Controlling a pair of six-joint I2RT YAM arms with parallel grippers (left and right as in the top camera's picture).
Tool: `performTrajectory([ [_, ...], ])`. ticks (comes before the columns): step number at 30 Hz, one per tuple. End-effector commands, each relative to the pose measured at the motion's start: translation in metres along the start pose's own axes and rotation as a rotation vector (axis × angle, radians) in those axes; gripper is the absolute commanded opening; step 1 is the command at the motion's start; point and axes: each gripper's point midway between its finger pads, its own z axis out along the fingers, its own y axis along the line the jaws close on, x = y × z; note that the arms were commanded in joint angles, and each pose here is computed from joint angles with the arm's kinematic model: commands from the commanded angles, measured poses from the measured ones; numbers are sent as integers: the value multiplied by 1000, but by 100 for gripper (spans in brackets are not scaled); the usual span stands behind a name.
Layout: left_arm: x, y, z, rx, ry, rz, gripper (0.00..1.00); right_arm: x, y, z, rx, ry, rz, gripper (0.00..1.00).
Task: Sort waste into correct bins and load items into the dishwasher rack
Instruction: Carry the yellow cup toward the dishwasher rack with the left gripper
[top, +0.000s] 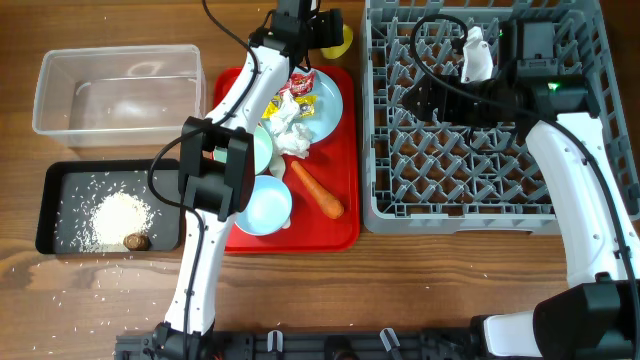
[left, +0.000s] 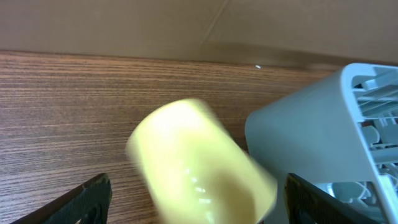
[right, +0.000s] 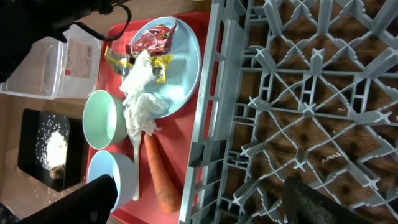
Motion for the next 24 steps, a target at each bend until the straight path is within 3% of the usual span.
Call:
performTrajectory([
  [1,11,1,12,-8,13,-5,88,-5,2,-11,15,-33,-34,88],
  [7,39,9,28,-26,72,-7,88,-4,2,-11,19,-32,-33,88],
  [14,40,8,30,-24,68,-5,87,-6,-2,-11,37,-37,-34,89],
  [19,37,2,30,-11,53,1,66,-6,-2,-11,41,-37,-34,89],
  [24,44,-6,31,-6,69,10,61,-6,-2,-11,41,-38,-34,89],
])
